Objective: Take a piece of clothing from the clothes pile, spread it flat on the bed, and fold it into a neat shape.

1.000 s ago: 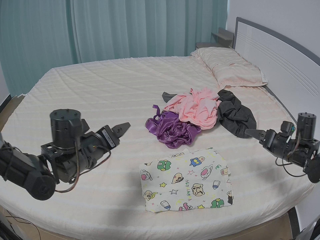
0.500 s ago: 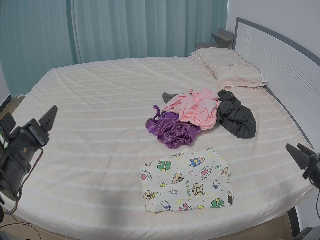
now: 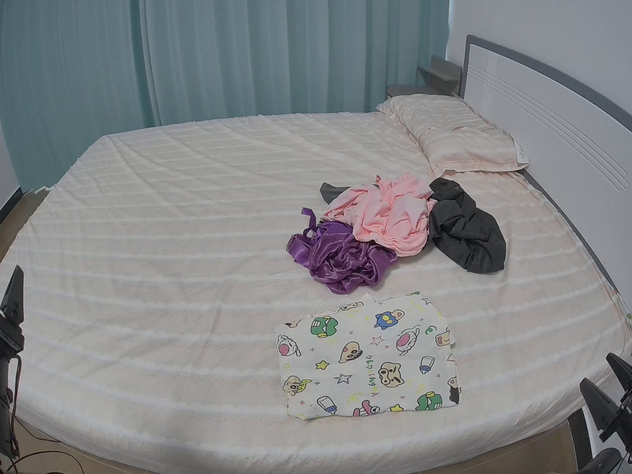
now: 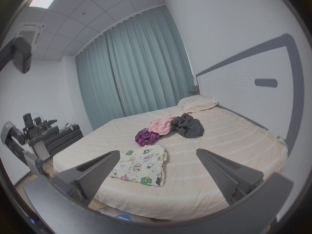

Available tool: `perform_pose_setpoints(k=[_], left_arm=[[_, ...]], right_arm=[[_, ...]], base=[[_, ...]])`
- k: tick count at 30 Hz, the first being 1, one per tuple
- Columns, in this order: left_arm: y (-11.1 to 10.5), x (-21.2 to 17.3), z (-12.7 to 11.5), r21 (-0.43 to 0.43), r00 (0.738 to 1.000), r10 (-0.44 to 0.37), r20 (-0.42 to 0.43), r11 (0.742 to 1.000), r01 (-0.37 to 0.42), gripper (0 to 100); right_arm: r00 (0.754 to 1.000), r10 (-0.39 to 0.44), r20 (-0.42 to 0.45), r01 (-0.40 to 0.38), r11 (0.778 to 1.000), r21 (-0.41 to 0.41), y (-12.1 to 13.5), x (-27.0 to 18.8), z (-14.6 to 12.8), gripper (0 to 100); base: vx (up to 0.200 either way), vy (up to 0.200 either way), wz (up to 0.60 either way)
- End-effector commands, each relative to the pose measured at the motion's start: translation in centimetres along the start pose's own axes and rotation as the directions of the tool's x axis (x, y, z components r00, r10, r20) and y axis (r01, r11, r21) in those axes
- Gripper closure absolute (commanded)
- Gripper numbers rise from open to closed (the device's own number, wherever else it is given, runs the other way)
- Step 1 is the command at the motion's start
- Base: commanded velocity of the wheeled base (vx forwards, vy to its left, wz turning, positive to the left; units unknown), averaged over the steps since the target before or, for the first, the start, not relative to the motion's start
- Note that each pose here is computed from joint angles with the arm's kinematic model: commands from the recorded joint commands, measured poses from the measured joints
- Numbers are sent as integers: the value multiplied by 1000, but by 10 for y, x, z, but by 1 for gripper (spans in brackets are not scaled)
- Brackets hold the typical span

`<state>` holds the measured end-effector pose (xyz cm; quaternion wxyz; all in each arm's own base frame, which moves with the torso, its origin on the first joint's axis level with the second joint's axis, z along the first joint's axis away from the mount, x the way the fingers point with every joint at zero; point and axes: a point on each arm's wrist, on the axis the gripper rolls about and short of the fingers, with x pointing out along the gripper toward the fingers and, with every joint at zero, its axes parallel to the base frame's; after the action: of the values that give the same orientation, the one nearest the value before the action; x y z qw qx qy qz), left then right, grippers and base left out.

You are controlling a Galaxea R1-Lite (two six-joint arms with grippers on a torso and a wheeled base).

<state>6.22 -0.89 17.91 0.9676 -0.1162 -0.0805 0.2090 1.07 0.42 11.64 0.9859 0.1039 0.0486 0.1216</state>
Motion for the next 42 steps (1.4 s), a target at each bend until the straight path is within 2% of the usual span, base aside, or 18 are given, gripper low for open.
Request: perform_pose_setpoints(k=[1,2,3,5,10,12,15,16,22,27,29,32,36,37,38,40,41,42], left_arm=[[25,-17,-1,-10,990,119,81,993,-118,0],[25,-17,-1,-10,990,119,81,993,-118,0],[29,-20,0,-13,983,150,106,989,-150,0],[32,-22,1,-18,976,178,125,984,-177,0],[43,-32,-5,-12,951,258,168,966,-260,0],[50,-41,-10,-5,938,283,201,958,-288,0],[55,-50,-11,17,937,270,223,960,-280,0],[58,-55,-14,50,936,271,222,956,-289,0],[64,-74,-27,131,910,312,272,925,-356,0],[64,-81,-34,173,915,283,288,924,-341,0],[64,-80,-35,183,923,271,275,927,-327,0],[63,-79,-39,194,951,206,229,948,-252,0],[63,-77,-53,208,992,92,87,972,-108,0],[63,-76,-54,211,993,83,79,973,-98,0],[62,-76,-60,231,1000,-17,-5,973,18,0],[61,-76,-61,232,999,-38,-19,972,41,0],[60,-77,-67,244,987,-129,-94,958,148,0],[60,-77,-68,246,984,-144,-104,955,165,0]], right_arm=[[995,9,103,2,995,-100,0,-21,-14,0],[995,9,103,2,995,-100,0,-21,-14,0],[993,3,118,16,988,-154,0,-26,-18,0],[993,-1,117,24,980,-199,0,-27,-20,0],[995,-26,97,47,973,-225,-2,-25,-27,0],[991,-82,103,108,956,-271,-2,-27,-36,0],[986,-77,146,121,941,-317,0,-31,-37,0],[986,-78,148,127,927,-353,-1,-31,-37,0],[983,-111,149,154,934,-322,-1,-31,-38,0],[982,-114,148,156,935,-317,-2,-31,-38,0],[983,-111,148,154,933,-326,-2,-31,-38,0],[983,-110,147,154,929,-336,-1,-31,-38,0],[984,-105,146,150,927,-343,-1,-31,-38,0],[984,-105,146,150,927,-343,-1,-31,-38,0],[984,-104,146,149,926,-346,-1,-31,-38,0],[984,-103,148,149,926,-346,-1,-31,-38,0],[984,-103,143,147,928,-342,-1,-31,-38,0],[985,-101,142,145,929,-342,-1,-31,-38,0]], base=[[0,0,0],[0,0,0],[0,0,0],[0,0,0],[0,0,0],[0,0,0],[0,0,0],[0,0,0],[0,0,0],[0,0,0],[0,0,0],[0,0,0],[0,0,0],[0,0,0],[0,0,0],[0,0,0],[0,0,0],[0,0,0]])
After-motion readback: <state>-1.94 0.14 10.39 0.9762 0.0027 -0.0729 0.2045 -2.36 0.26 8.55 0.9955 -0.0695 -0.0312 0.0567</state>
